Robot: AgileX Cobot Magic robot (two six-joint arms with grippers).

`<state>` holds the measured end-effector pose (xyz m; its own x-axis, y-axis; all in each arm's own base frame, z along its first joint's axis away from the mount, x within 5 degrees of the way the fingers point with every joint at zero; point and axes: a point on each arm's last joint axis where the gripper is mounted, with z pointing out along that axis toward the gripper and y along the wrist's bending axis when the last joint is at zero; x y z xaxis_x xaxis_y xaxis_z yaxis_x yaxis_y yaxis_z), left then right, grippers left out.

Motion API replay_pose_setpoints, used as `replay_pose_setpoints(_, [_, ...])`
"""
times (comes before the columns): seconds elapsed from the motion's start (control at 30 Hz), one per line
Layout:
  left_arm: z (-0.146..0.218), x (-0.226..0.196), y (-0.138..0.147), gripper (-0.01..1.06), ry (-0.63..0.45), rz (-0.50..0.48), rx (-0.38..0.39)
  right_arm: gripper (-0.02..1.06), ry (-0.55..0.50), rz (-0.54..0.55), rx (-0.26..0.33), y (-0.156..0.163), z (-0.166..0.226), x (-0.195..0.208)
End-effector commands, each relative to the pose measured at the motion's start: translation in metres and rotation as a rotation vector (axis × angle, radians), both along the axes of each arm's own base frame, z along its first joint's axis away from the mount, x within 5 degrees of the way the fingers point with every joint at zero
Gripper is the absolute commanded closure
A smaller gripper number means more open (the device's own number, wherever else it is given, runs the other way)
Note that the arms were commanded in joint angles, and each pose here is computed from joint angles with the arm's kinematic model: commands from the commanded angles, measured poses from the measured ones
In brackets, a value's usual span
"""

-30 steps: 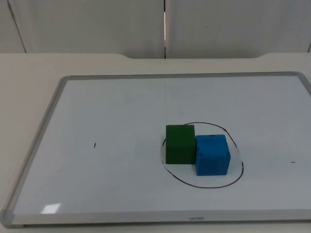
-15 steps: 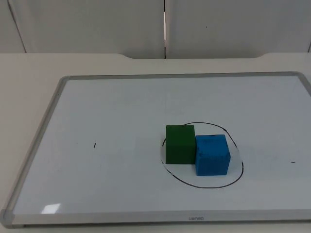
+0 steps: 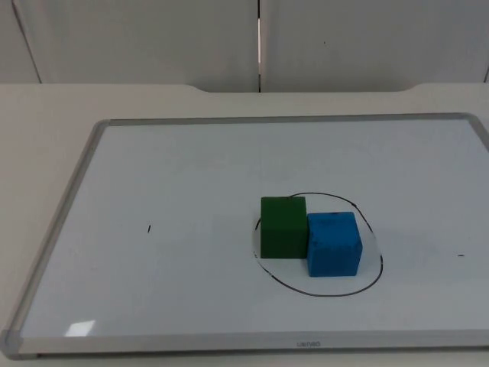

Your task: Push the two cubes into the marked area.

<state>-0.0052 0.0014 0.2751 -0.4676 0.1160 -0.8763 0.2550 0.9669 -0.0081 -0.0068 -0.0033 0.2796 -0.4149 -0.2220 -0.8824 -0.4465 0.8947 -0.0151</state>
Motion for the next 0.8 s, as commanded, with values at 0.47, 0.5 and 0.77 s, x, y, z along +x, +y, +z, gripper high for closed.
replay_pose_setpoints(0.47, [-0.0005,0.0002,-0.0010,0.82,-0.008,-0.009,-0.004,0.33,-0.011,-0.005,0.007,0.0001,0.0003,0.0002])
replay_pose_setpoints(0.5, [-0.0005,0.0002,-0.0010,0.74,-0.008,-0.009,-0.004,0.33,-0.011,-0.005,0.007,0.0001,0.0003,0.0002])
replay_pose_setpoints(0.77, [-0.0005,0.0002,-0.0010,0.31,-0.008,-0.009,-0.004,0.33,-0.011,-0.005,0.007,0.0001,0.0003,0.0002])
